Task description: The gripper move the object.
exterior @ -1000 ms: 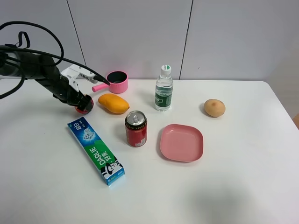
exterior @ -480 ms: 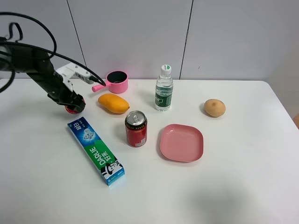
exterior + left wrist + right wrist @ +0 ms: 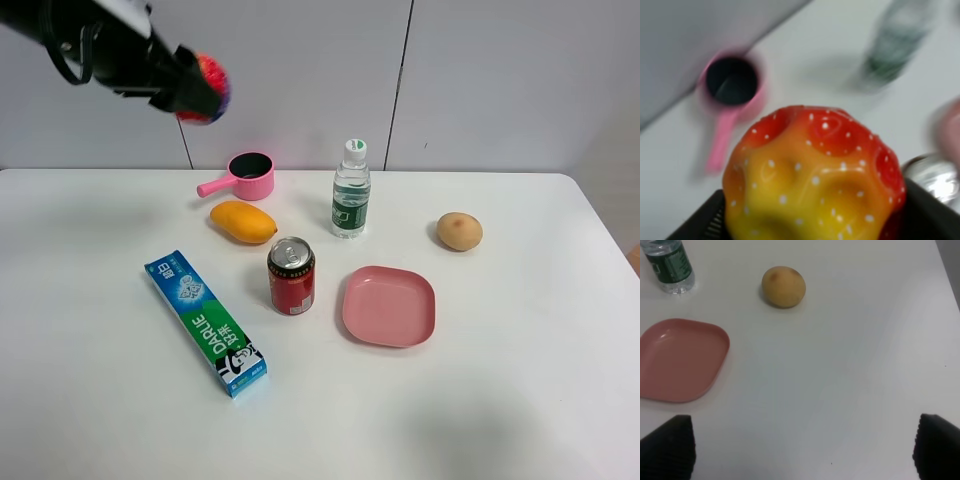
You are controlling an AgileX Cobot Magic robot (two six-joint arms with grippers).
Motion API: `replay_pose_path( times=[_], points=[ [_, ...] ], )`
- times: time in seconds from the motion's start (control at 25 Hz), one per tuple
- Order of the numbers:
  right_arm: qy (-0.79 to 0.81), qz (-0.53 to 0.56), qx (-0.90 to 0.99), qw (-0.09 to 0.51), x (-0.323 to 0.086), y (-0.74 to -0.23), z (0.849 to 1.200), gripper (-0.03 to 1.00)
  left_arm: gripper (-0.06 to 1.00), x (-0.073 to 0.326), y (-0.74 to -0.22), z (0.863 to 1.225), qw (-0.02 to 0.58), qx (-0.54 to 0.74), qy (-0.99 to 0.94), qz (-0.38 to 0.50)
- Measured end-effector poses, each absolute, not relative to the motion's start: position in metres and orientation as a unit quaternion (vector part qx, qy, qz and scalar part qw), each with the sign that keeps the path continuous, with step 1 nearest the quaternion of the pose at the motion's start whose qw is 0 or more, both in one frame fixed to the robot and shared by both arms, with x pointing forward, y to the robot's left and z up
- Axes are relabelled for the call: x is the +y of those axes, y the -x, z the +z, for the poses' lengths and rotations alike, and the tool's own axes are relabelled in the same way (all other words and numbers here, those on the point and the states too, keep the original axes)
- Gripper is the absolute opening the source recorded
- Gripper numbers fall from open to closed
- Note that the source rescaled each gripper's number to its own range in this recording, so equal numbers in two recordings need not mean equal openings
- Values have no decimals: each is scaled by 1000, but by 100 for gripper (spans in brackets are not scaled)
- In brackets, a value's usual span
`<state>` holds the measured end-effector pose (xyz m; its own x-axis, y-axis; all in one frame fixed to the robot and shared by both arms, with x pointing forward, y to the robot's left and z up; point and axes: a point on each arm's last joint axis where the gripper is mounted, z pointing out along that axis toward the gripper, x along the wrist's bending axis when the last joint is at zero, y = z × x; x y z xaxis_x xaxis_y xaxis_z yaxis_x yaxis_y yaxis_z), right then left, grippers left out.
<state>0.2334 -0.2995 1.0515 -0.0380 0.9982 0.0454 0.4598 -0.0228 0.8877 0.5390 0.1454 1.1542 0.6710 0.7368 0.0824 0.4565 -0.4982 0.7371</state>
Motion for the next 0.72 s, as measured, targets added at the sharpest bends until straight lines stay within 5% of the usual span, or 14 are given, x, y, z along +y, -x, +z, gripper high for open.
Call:
replay_pose_path(
  times=[0.32,0.72],
  points=[
    [-601,388,607,347,-299,-233,1051,100,4,8,-495,1157,385,218,-892,94],
    [-601,388,607,347,-299,-233,1051,100,4,-115,-458,1063,323,127,-938,16]
  ],
)
